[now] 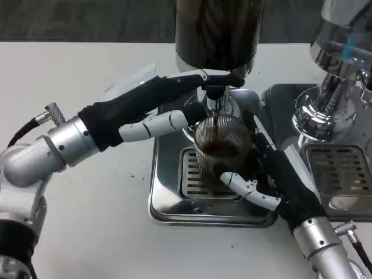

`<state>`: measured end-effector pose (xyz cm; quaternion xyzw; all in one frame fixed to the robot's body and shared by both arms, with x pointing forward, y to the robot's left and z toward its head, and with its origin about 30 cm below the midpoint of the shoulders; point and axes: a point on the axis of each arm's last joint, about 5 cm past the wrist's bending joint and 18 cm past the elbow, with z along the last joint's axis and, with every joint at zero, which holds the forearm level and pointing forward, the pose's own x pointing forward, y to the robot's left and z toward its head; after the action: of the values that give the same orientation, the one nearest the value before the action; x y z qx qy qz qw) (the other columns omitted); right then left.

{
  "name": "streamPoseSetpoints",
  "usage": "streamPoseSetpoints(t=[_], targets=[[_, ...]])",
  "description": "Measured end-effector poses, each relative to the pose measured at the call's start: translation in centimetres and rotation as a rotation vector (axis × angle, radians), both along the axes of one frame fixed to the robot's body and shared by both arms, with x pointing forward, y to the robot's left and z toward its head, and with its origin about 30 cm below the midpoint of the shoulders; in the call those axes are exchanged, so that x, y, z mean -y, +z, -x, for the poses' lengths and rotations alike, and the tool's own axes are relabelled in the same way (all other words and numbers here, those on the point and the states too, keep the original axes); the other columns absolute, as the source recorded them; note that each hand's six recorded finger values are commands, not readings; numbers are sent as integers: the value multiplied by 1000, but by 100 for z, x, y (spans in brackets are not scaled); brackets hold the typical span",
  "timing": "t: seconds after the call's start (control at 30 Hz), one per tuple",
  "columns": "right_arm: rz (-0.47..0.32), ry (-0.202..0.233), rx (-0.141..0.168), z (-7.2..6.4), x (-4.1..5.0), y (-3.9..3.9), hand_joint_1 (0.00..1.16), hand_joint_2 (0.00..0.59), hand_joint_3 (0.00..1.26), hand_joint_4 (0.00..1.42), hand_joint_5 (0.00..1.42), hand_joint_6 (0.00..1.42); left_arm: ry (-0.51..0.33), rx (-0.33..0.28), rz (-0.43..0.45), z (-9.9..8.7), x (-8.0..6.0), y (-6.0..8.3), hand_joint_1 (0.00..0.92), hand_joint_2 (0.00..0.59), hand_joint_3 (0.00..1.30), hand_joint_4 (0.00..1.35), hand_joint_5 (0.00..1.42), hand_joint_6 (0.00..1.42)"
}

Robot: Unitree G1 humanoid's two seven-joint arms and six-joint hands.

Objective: Grasp the cup under the faucet to collect the drink, then remove the cup.

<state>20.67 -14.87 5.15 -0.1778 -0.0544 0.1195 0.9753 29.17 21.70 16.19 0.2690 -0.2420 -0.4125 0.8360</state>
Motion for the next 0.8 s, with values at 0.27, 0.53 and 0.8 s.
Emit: streamPoseSetpoints(t=[0.27, 0.53, 0.8], targets=[[-11, -1, 2, 15, -24, -2, 578, 240, 0, 0, 39, 114, 20, -18, 37, -15, -7, 3, 0, 213, 210, 115, 89, 108], [-11, -6, 8, 15, -29, 4, 575, 242, 0, 0, 39, 113, -5, -10, 120, -70, 74, 75, 0, 213, 214, 120, 99, 119], [-12, -14, 7, 29, -24, -2, 574, 244, 0, 0, 39, 113, -16, 29, 183, -103, 90, 209, 0, 214, 215, 121, 101, 130]])
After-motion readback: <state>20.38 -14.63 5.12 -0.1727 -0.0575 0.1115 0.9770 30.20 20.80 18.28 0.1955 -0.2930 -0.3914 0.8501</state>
